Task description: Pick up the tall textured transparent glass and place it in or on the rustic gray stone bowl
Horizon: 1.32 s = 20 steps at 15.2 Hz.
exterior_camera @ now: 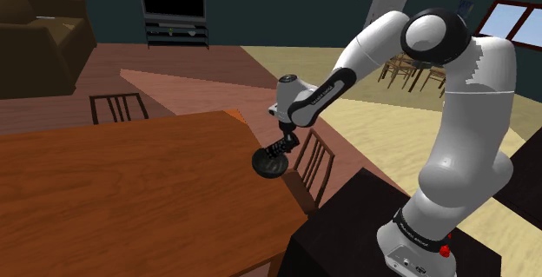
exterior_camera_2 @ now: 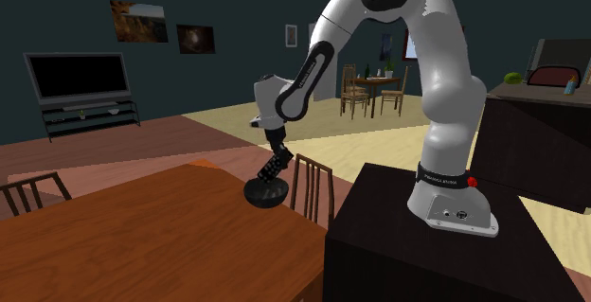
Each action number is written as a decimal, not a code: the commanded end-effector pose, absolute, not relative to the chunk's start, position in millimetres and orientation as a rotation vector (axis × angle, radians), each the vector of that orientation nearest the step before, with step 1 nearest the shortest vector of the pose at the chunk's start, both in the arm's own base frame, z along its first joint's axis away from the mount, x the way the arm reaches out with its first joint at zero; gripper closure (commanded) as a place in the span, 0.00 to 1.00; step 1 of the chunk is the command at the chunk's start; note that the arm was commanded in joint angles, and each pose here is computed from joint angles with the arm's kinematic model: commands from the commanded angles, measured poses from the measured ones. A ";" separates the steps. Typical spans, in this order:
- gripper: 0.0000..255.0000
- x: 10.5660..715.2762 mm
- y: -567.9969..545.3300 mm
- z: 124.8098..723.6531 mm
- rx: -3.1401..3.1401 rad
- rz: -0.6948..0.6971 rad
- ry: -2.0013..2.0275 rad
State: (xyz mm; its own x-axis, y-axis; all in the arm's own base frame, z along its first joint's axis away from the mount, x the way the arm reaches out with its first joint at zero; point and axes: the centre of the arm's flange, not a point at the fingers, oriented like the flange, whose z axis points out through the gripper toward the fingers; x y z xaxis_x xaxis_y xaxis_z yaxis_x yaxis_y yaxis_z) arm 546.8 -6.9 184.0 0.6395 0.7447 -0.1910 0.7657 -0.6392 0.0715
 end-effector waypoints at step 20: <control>1.00 571.9 34.4 225.6 2.711 -0.216 1.256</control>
State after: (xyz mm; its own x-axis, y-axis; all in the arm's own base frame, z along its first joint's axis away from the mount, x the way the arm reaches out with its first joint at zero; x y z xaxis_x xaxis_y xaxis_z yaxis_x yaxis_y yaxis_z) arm 571.6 35.5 231.1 0.6395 0.7445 -0.1917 0.7656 -0.6393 0.0709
